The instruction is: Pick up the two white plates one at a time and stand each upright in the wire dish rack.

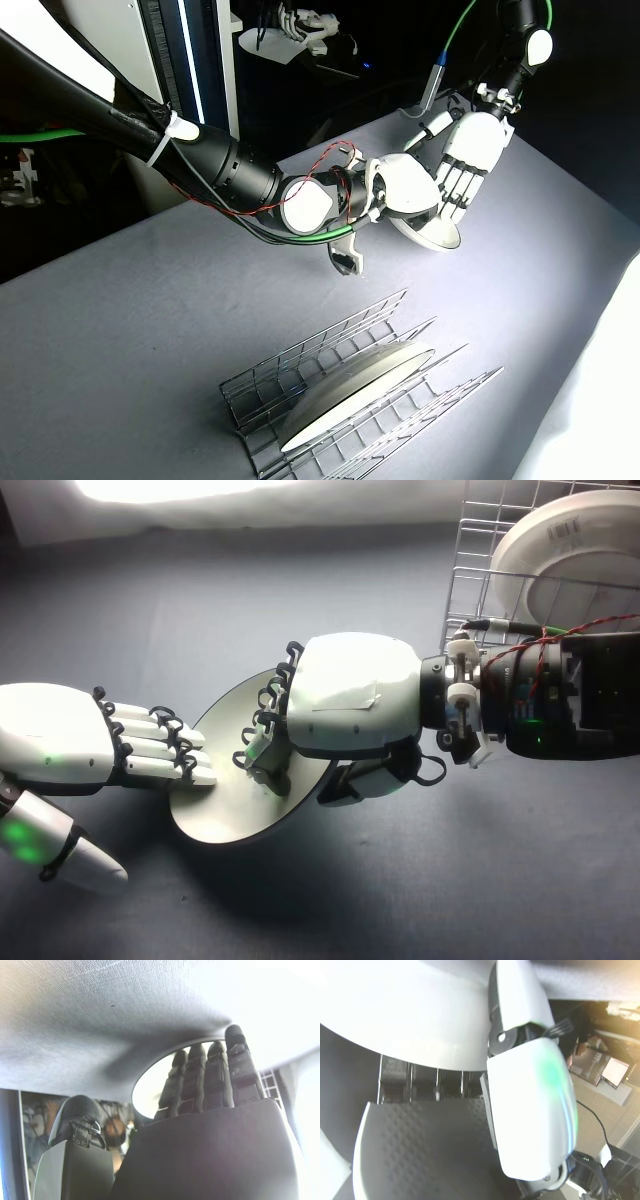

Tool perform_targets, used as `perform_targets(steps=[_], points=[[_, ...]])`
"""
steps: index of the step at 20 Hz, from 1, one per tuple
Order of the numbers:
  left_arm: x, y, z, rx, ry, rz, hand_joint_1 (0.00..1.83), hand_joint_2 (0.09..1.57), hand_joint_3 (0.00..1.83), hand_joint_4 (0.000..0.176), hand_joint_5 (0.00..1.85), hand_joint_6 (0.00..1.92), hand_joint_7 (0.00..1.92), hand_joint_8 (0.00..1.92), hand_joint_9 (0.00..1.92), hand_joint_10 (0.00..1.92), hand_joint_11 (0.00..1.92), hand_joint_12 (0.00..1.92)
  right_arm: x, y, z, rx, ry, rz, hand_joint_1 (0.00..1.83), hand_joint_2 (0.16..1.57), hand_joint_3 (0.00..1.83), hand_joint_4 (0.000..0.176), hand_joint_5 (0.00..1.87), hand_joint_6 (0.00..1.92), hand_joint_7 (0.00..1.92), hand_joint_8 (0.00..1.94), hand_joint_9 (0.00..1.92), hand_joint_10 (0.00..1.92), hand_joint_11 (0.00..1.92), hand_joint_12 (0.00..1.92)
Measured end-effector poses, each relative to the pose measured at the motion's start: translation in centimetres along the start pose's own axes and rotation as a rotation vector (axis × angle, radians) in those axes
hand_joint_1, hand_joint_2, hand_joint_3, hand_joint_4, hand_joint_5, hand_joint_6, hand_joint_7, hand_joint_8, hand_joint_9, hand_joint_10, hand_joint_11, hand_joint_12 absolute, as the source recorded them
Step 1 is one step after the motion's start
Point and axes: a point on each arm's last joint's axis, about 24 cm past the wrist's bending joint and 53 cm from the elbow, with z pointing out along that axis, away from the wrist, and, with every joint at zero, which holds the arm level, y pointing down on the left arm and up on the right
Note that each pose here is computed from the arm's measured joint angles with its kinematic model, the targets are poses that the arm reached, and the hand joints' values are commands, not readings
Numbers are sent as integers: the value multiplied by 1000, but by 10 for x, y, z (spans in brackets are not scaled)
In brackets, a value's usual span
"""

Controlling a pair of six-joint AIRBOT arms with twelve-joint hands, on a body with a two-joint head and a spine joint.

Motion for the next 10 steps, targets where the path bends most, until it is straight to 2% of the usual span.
perform_targets(steps=[1,2,3,4,5,8,10], points=[[-2,0,0,0,-3,0,0,1147,0,0,118,6,75,4,45,5,22,75,0,0,0,-2,-1,0,1281,1049,0,0,1061,833,1193,632,1152,479,964,892],[-4,-1,0,2,-4,6,0,1150,1,0,121,7,70,2,37,1,17,74,0,1,0,-6,-2,0,1371,1039,6,0,1046,826,1181,596,1115,809,960,897],[-7,-2,0,4,-7,14,0,1150,1,0,115,3,69,1,39,2,18,78,-2,3,0,-11,-3,-4,1283,1040,0,0,1082,795,1218,594,1156,496,965,889],[-10,-3,0,5,-8,21,0,1146,0,0,122,6,74,3,40,3,18,80,-4,4,-1,-14,-6,-7,1373,1029,8,0,1077,779,1201,539,1137,792,953,884],[-15,-7,1,14,-14,34,0,1152,2,0,120,4,72,2,37,1,13,79,-8,3,-3,-10,-11,-11,1390,1033,3,0,1075,787,1191,541,1114,877,941,888],[-29,-18,0,47,-33,63,0,1155,2,0,87,0,37,0,10,0,0,78,-20,7,-13,-9,-33,-4,1396,1031,0,0,1052,844,1236,465,1116,852,948,868],[-48,-23,-5,58,-77,74,0,1161,4,0,110,8,55,6,25,6,9,87,-33,15,-20,-13,-56,2,1396,1030,0,0,1084,797,1228,486,1097,870,932,856]])
